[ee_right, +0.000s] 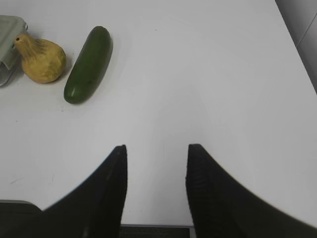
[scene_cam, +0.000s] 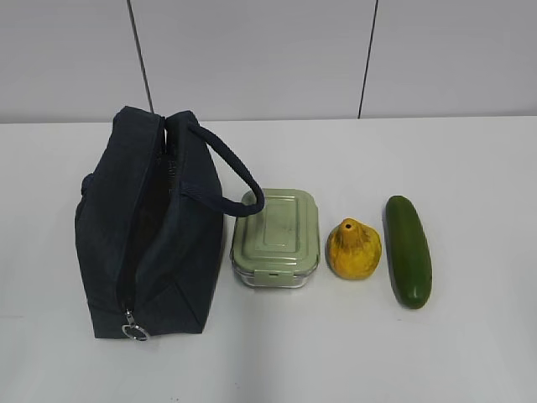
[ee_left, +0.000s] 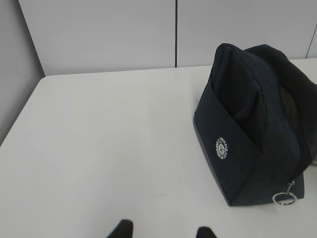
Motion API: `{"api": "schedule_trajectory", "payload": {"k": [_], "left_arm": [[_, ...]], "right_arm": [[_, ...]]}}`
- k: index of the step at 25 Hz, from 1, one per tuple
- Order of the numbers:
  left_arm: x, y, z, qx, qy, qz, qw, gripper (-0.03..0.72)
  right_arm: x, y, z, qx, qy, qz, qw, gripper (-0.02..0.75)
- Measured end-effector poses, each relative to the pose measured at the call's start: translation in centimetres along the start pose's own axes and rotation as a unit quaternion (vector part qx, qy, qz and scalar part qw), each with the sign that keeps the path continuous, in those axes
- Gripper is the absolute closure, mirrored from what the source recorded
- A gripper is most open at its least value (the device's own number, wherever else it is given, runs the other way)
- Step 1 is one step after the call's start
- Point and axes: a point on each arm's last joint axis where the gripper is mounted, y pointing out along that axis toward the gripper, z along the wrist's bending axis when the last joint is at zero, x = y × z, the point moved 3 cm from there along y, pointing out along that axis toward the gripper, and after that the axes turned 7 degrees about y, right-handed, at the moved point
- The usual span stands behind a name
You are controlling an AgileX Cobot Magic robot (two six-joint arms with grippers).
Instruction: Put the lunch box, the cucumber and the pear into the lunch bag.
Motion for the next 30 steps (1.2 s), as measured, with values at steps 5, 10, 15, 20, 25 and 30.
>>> {"api": "schedule_trajectory", "payload": {"k": [5, 10, 15, 20, 25, 30], "left_arm": [[0.0, 0.0, 0.0, 0.000, 0.000, 0.000, 1.000, 0.447], [0.0, 0.0, 0.0, 0.000, 0.000, 0.000, 1.000, 0.447], [0.0, 0.0, 0.0, 0.000, 0.000, 0.000, 1.000, 0.447], [0.0, 0.0, 0.0, 0.000, 0.000, 0.000, 1.000, 0.447], [0.0, 0.0, 0.0, 0.000, 0.000, 0.000, 1.000, 0.447], [0.0, 0.0, 0.0, 0.000, 0.000, 0.000, 1.000, 0.447]], "right_arm": [[0.4, -0.2, 0.1, 0.003, 0.001, -0.013, 1.000, 0.421], [3.4, 2.2, 1.3, 0.020, 0.001, 0.031, 0.999, 0.421], [7.0, 8.2, 3.1, 0.031, 0.003, 0.124, 0.992, 0.421], [10.8, 13.7, 4.6, 0.041, 0.013, 0.135, 0.990, 0.423], [13.1, 18.6, 5.9, 0.046, 0.028, 0.158, 0.986, 0.449], [13.9, 23.3, 6.9, 0.046, 0.042, 0.213, 0.975, 0.424]]}}
